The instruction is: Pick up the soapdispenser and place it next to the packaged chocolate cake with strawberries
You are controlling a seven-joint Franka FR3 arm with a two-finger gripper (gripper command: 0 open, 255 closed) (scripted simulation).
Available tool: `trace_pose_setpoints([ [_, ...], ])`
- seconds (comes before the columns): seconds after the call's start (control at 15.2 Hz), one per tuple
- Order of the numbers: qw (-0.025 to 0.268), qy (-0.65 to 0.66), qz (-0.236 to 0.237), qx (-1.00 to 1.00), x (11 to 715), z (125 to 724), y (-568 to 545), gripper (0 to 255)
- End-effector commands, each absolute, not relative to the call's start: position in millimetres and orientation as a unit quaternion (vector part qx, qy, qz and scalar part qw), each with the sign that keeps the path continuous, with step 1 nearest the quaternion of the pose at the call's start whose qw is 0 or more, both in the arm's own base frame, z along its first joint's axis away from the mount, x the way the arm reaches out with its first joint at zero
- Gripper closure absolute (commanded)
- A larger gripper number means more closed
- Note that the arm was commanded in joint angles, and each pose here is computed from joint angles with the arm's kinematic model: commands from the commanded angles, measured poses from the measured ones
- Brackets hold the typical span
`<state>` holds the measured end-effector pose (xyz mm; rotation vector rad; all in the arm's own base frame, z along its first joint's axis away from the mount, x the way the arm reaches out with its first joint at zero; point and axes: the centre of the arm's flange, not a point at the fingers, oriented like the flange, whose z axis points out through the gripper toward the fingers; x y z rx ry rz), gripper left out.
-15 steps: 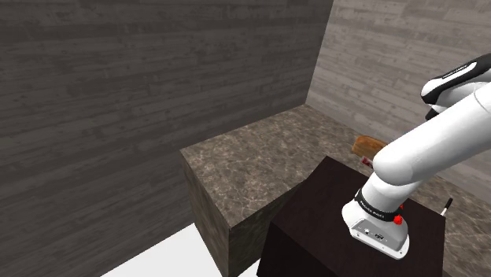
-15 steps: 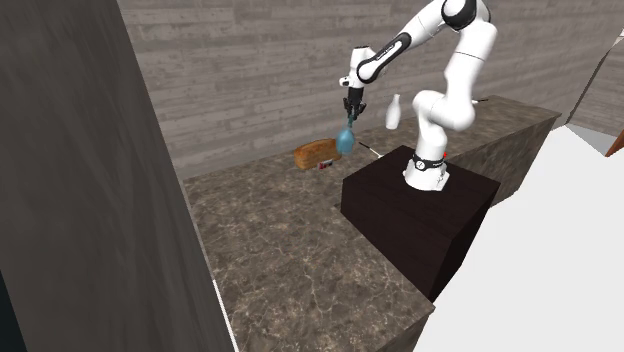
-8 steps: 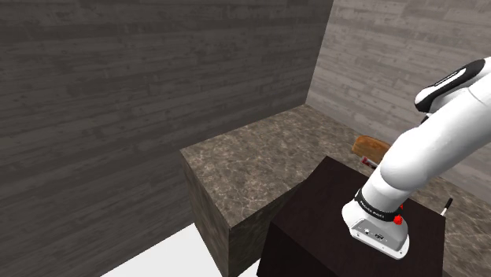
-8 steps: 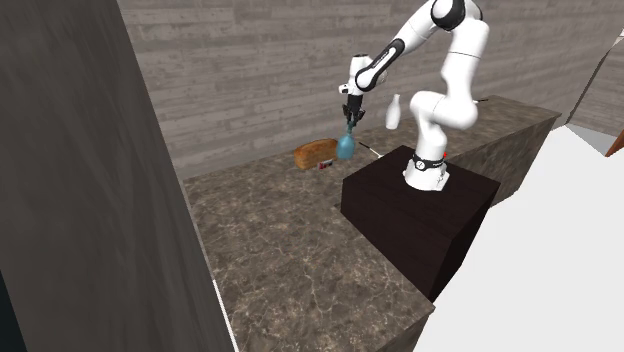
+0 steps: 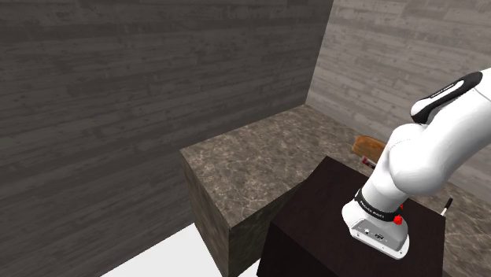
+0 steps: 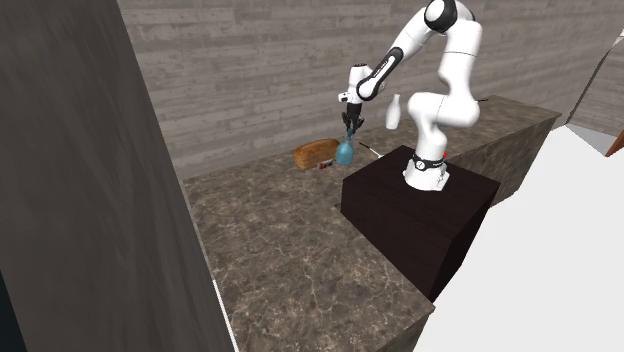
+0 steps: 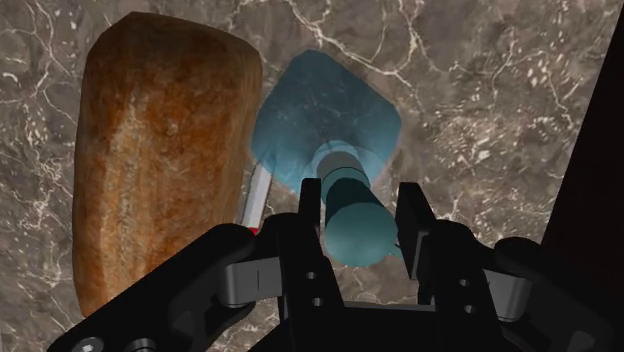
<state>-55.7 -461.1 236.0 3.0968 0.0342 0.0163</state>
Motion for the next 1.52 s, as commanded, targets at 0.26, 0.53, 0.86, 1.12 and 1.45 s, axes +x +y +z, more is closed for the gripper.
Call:
trace_pose_setpoints([
  [0.26, 0.022, 0.011, 0.005, 1.000, -56.5, 202.0, -461.7, 255],
  [0.53, 0.022, 0.011, 0.005, 1.000, -56.5, 202.0, -461.7, 255],
  [0.86, 0.022, 0.011, 0.005, 1.000, -56.7, 201.6, -460.9, 0],
  [1.12, 0.022, 0.011, 0.005, 1.000, -56.9, 202.3, -460.4, 0],
  [1.45, 0.022, 0.011, 0.005, 1.000, -57.0, 251.9, -459.5, 0],
])
